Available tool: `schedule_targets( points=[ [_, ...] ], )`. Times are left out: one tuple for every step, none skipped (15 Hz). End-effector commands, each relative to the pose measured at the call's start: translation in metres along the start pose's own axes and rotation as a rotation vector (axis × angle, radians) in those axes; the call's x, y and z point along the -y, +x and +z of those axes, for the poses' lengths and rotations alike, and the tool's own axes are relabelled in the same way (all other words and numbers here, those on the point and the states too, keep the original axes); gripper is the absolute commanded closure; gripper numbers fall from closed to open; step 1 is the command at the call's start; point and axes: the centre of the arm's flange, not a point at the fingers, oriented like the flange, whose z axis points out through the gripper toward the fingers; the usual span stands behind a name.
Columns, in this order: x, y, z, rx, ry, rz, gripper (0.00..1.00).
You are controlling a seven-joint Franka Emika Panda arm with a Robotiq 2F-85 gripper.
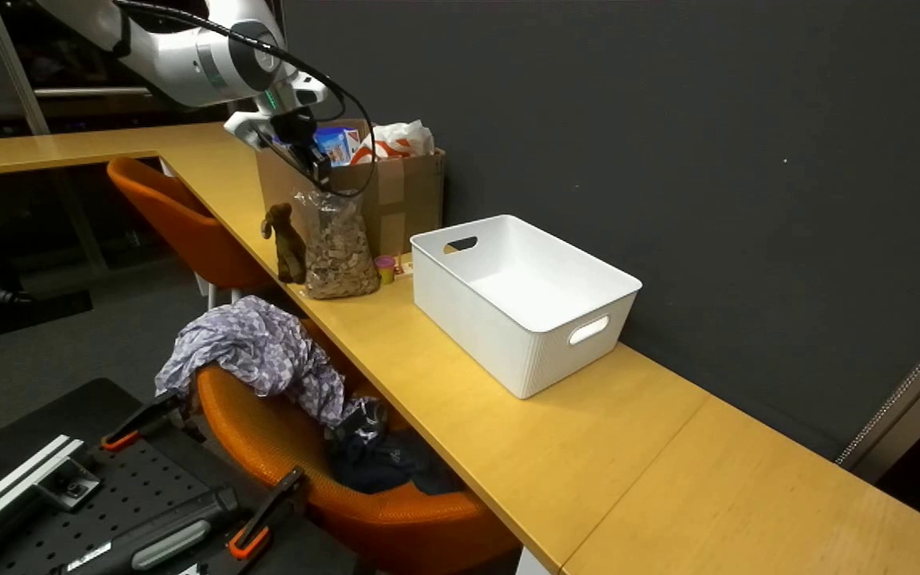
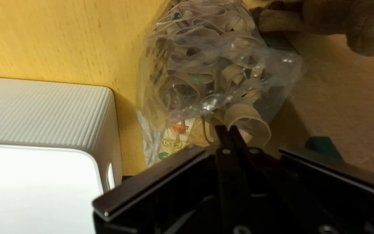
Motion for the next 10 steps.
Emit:
schedule_targets(
  points=[
    [-0.011,0.005,-0.007,0.002,-0.045,0.034,0.93],
    [-0.015,0.007,-0.006,0.004,-0.046,0.042,0.73],
    [-0.017,0.008,-0.006,-0.001,-0.050,0.049,0.66],
    [-0.020,0.009,-0.007,-0.002,-0.050,0.056,0.60],
    [-0.022,0.010,-0.009,-0.006,-0.052,0.061,0.51],
    [-0.024,0.010,-0.011,-0.008,-0.053,0.066,0.45],
    [-0.026,0.011,-0.015,-0.015,-0.055,0.070,0.37],
    [-0.028,0.011,-0.021,-0.022,-0.054,0.077,0.30],
    [-0.031,0.010,-0.028,-0.029,-0.053,0.087,0.23],
    [-0.037,0.008,-0.038,-0.035,-0.058,0.102,0.15]
  ],
)
